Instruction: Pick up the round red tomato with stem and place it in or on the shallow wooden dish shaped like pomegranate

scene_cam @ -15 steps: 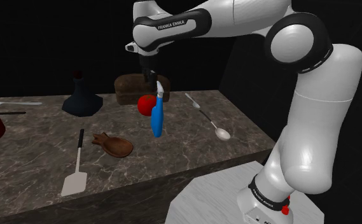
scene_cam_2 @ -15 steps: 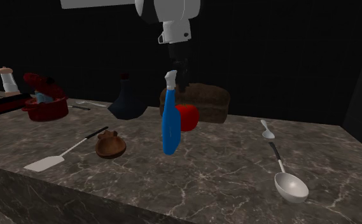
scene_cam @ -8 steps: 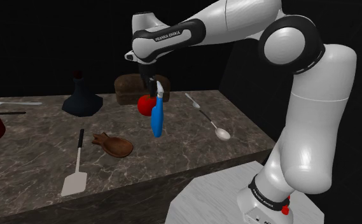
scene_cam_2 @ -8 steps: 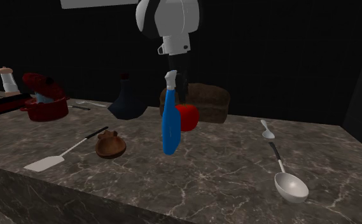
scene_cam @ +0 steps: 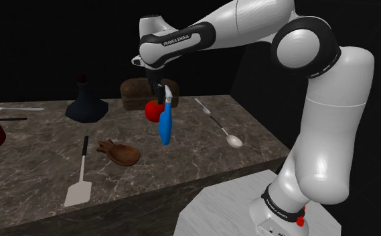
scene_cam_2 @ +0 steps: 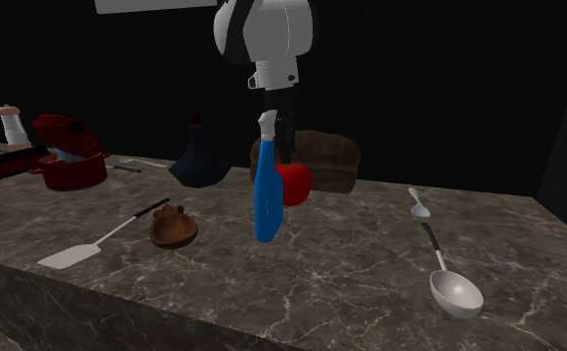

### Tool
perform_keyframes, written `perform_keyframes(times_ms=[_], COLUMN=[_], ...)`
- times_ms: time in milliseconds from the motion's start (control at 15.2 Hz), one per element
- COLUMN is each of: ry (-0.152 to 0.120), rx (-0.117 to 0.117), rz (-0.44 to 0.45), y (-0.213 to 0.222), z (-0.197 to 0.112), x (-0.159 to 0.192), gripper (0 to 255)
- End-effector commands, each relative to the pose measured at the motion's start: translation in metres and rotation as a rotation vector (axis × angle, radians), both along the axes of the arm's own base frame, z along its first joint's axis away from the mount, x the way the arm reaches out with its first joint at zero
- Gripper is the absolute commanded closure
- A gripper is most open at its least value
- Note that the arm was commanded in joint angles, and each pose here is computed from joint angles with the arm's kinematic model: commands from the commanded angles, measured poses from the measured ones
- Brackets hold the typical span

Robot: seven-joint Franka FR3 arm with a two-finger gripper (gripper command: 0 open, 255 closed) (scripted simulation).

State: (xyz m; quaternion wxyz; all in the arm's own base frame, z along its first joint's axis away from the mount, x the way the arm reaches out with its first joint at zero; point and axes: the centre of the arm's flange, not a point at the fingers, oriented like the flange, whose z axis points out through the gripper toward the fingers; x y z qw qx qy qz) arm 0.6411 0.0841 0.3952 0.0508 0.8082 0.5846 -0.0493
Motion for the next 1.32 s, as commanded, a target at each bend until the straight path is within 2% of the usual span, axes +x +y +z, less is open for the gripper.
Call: perform_keyframes(times_ms=[0, 594, 1254], ry=[0.0, 0.0, 0.0], rx=[0.0, 0.0, 0.0], rz=[0.0, 0.0, 0.0], y=[0.0, 0.0, 0.0], z=[0.0, 0.0, 0.053], x=[0.0, 0.0, 0.0], gripper=[255, 255, 255])
